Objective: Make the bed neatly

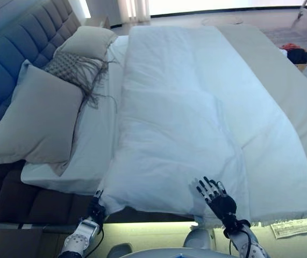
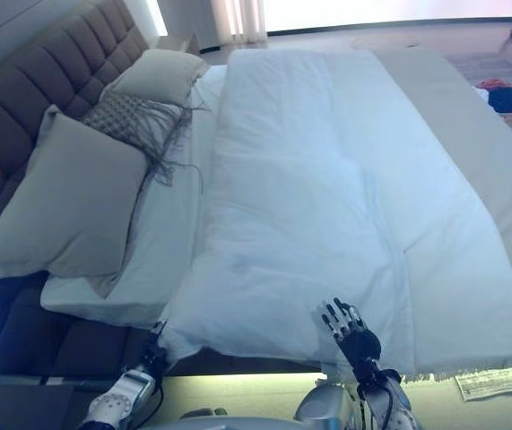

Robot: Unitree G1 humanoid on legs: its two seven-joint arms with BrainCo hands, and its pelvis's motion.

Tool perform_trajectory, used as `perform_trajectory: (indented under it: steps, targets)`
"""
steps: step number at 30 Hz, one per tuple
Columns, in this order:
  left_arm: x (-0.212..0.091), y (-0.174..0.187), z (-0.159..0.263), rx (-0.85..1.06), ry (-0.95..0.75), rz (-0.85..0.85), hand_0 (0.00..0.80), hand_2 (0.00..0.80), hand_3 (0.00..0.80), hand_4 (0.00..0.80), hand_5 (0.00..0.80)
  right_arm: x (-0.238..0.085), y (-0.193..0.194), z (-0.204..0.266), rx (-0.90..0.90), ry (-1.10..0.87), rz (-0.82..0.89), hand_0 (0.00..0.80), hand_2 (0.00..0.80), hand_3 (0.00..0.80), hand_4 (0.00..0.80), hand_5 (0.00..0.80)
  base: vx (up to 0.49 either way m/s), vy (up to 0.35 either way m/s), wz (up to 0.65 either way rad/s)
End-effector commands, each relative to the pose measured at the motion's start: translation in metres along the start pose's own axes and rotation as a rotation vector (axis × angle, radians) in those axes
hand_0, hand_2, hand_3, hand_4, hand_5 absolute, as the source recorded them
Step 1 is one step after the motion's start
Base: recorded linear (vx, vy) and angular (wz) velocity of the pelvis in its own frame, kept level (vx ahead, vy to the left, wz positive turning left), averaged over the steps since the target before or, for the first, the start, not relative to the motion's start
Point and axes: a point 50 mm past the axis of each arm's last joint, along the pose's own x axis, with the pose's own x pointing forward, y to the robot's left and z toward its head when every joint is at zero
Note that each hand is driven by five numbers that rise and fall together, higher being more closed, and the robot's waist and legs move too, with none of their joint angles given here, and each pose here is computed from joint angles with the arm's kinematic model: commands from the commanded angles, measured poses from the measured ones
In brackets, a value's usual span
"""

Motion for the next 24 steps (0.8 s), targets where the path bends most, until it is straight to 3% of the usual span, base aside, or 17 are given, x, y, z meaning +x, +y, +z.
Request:
perform_trajectory:
  steps: [1,9,19,24]
  targets:
    - [-0.023,-0.032,0.120,-0.022,-0.424,-0.131,0.800,0.800,0.800,0.800,0.800,0.001,0.011,0.020,-0.011,-0.089,0.092,0.000,0.000,0.000,0.000,0.000,-0.057,-0.027,-0.10]
    - [-0.072,0.003,0.196,-0.126,-0.708,0.145,0.800,0.800,0.800,0.800,0.800,0.007,0.013,0.029,-0.075,-0.052,0.077,0.000,0.000,0.000,0.000,0.000,-0.002,-0.024,0.01]
    - [-0.100,0.026,0.218,-0.258,-0.844,0.341,0.800,0.800,0.800,0.800,0.800,0.011,0.013,0.036,-0.083,-0.086,0.036,0.000,0.000,0.000,0.000,0.000,0.016,0.048,0.09]
    - [-0.131,0.035,0.235,-0.326,-0.916,0.442,0.800,0.800,0.800,0.800,0.800,0.010,0.014,0.035,-0.101,-0.058,0.041,0.000,0.000,0.000,0.000,0.000,0.046,0.051,0.01]
